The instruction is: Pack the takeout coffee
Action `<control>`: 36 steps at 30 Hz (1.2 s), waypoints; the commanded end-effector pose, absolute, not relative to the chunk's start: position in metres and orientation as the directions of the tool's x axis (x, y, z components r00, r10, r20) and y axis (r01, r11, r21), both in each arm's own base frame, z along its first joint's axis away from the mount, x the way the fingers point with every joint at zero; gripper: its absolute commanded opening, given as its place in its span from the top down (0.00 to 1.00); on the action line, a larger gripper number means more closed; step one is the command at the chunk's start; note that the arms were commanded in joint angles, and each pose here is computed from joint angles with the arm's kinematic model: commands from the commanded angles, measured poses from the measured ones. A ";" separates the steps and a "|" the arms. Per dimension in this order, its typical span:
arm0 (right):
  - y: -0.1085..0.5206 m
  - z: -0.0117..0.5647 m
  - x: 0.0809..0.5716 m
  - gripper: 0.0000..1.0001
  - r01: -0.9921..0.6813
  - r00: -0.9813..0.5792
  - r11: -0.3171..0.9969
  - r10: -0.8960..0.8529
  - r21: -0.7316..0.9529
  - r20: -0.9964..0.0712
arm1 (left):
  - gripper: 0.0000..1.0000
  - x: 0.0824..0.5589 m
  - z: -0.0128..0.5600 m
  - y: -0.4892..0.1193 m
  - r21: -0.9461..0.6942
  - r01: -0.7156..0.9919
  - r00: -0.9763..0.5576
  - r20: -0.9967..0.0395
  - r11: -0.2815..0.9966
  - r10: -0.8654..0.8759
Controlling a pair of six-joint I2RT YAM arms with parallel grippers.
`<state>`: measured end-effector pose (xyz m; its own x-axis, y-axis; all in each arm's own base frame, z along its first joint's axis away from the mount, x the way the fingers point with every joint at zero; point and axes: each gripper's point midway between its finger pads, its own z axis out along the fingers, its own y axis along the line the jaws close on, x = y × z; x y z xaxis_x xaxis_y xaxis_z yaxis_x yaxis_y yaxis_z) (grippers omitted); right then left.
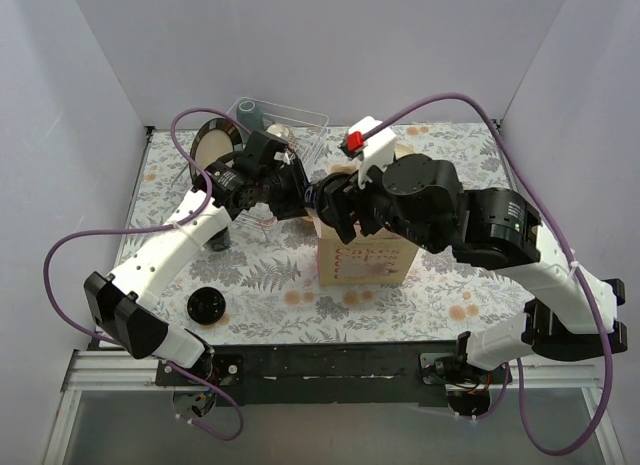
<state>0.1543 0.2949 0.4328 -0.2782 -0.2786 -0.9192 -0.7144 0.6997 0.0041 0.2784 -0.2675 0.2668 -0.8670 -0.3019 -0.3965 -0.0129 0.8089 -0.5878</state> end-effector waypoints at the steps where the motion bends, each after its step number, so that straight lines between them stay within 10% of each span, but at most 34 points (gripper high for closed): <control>1: 0.265 0.488 0.182 0.39 -0.609 -0.123 0.792 -0.129 -0.028 -0.984 | 0.63 0.267 0.279 -0.274 -0.630 0.049 -0.879 -0.396 0.775 -0.266; 9: 0.253 0.475 0.196 0.38 -0.549 -0.085 0.827 -0.199 -0.120 -0.976 | 0.99 0.271 0.293 -0.258 -0.577 0.065 -0.843 -0.468 0.814 -0.265; 22: 0.260 0.395 0.158 0.41 -0.731 -0.203 0.672 -0.377 -0.116 -0.904 | 1.00 0.229 0.286 -0.216 -0.434 0.120 -0.877 -0.469 0.893 -0.110; 31: 0.262 0.380 0.170 0.42 -0.715 -0.169 0.659 -0.485 -0.232 -0.858 | 0.55 0.237 0.297 -0.216 -0.452 0.084 -0.854 -0.492 0.888 -0.169; 36: 0.267 0.370 0.178 0.41 -0.718 -0.128 0.612 -0.583 -0.330 -0.802 | 0.53 0.238 0.276 -0.221 -0.440 0.026 -0.888 -0.423 0.898 -0.181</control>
<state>0.1693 0.2679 0.3659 -0.1829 -0.5319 -0.8268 -0.7281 0.6384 -0.2496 0.2365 -0.2195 0.2818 -0.8785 -0.1583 -0.4508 0.0665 0.8938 -0.4436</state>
